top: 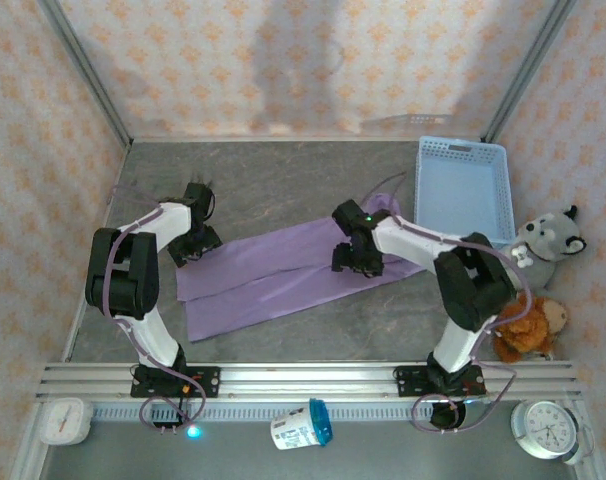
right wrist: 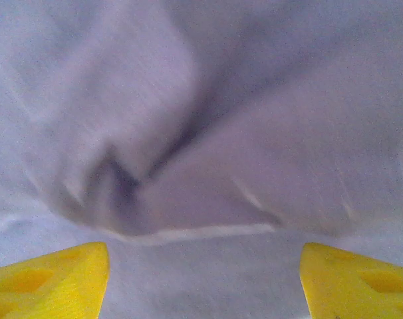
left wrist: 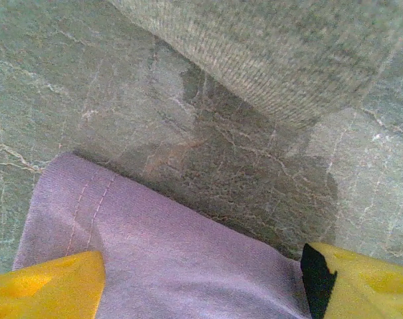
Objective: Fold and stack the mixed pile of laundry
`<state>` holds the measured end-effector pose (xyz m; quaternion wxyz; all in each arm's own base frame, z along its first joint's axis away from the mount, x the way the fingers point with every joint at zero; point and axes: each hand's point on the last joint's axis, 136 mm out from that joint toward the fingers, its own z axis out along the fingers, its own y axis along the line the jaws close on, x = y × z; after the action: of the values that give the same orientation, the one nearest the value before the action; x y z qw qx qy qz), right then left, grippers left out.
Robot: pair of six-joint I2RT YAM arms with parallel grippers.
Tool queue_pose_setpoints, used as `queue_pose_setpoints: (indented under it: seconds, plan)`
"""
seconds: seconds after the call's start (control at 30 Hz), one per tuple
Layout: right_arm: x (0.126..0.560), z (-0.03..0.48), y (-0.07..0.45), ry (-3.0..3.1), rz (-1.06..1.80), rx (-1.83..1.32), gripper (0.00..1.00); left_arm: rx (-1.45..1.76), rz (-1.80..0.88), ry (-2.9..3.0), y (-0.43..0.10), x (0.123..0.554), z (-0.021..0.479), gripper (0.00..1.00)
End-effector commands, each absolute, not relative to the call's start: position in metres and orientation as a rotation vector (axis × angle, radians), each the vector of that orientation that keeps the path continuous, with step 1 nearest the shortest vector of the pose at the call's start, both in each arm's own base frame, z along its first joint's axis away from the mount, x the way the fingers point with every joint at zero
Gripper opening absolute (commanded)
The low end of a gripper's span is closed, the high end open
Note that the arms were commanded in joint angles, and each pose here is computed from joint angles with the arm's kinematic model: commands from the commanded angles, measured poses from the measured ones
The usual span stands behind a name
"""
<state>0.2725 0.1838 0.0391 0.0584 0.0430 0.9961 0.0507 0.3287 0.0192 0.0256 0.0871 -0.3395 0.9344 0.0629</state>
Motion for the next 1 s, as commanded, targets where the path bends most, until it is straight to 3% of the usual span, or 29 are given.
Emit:
queue_pose_setpoints:
  seconds: [0.0, 0.17, 0.33, 0.9, 0.97]
  plan:
    - [0.270, 0.045, 0.180, 2.979, 0.168, 0.222, 0.75, -1.018, 0.197, 2.793, 0.023, 0.332, 0.023, 0.78]
    - [0.298, 0.071, 0.179, 2.899, 0.078, 0.235, 0.74, -1.005, 0.186, 2.793, 0.021, 0.335, 0.027, 0.78]
    - [0.325, 0.072, 0.175, 2.875, 0.038, 0.376, 0.64, -0.997, 0.191, 2.795, 0.022, 0.335, 0.029, 0.78]
    - [0.301, 0.044, 0.176, 2.914, 0.119, 0.570, 0.57, -1.004, 0.179, 2.799, 0.021, 0.332, 0.026, 0.78]
    - [0.304, 0.043, 0.177, 2.906, 0.119, 0.572, 0.50, -1.004, 0.179, 2.800, 0.021, 0.332, 0.027, 0.78]
